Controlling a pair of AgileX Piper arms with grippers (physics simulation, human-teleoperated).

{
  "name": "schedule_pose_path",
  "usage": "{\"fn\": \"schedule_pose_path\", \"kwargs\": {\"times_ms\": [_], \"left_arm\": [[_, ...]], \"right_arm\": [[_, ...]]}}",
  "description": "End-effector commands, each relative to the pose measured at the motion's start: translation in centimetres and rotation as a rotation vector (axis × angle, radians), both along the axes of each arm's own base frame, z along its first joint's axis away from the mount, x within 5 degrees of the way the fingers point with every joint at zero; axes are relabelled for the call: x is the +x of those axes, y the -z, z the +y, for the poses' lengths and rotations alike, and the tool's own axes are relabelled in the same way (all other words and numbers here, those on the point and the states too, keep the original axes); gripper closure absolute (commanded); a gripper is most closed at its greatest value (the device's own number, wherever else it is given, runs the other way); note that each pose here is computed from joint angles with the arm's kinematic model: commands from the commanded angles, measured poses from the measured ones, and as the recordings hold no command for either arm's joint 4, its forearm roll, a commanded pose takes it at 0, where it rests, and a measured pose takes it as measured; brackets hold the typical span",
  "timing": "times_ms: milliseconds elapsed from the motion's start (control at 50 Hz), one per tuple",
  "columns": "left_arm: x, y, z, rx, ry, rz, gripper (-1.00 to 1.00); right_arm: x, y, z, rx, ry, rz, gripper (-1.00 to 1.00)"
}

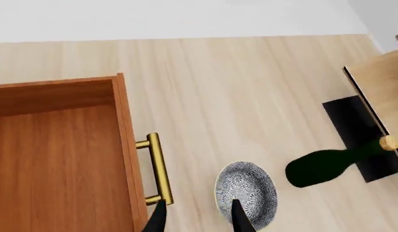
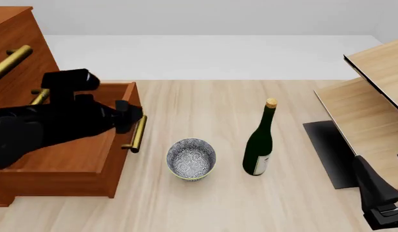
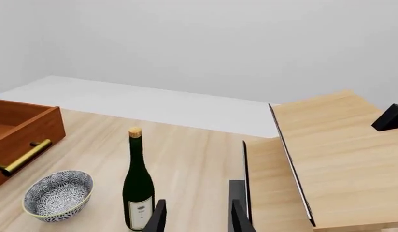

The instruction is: Put the wine bottle in the bottom drawer of the cabinet.

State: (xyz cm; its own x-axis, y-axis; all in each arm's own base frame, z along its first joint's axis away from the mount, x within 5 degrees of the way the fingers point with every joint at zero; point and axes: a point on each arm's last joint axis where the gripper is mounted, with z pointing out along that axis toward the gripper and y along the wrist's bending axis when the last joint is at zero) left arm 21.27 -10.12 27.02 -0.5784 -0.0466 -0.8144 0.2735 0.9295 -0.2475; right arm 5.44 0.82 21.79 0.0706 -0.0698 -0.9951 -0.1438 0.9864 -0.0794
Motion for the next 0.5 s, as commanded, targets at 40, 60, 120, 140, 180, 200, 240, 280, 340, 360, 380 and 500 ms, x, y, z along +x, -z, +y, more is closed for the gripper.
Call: {"fn": "schedule_pose_path", "kwargs": {"times_ms": [40,60,120,140,180,200,240,280,340,360,380,500], "left_arm": [[-0.5,-4.5,-1.8,-0.033,0.09,-0.118,-1.0],[-0.4,-4.6,-1.9,-0.03,0.094,-0.119,-1.0],[-0.7,-5.2,-2.6,-0.029,0.133,-0.151,-1.0],[-0.7,-5.4,-2.7,-0.039,0.136,-0.156,-1.0],[-0.8,-5.8,-3.2,-0.043,0.154,-0.17,-1.0],[-0.8,-5.9,-3.4,-0.04,0.166,-0.176,-1.0],[-0.7,-6.3,-3.6,-0.047,0.169,-0.189,-1.0],[-0.9,-6.7,-3.9,-0.037,0.195,-0.216,-1.0],[-1.5,-6.9,-5.0,-0.057,0.241,-0.234,-1.0],[-1.4,-7.0,-4.9,-0.065,0.236,-0.241,-1.0],[-1.5,-7.1,-5.0,-0.069,0.239,-0.254,-1.0],[-2.2,-7.5,-5.7,-0.065,0.297,-0.332,-1.0]], "right_arm": [[0.0,0.0,0.0,-0.001,-0.002,-0.001,-1.0],[0.0,0.0,0.0,-0.001,-0.002,-0.001,-1.0],[0.0,0.0,0.0,-0.001,-0.002,0.0,-1.0],[0.0,0.0,0.0,-0.001,-0.002,0.0,-1.0],[0.0,0.0,0.0,-0.001,-0.003,0.001,-1.0],[0.0,0.0,0.0,-0.003,-0.003,0.0,-1.0],[0.0,0.0,0.0,0.0,-0.004,-0.001,-1.0],[0.0,-0.1,0.0,-0.001,-0.003,-0.001,-1.0],[0.0,-0.2,0.0,0.0,-0.003,-0.003,-1.0],[0.0,-0.1,0.0,0.0,-0.003,-0.003,-1.0],[0.0,-0.1,0.0,-0.002,-0.003,-0.003,-1.0],[0.0,-0.2,0.0,-0.001,-0.005,-0.004,-1.0]]}}
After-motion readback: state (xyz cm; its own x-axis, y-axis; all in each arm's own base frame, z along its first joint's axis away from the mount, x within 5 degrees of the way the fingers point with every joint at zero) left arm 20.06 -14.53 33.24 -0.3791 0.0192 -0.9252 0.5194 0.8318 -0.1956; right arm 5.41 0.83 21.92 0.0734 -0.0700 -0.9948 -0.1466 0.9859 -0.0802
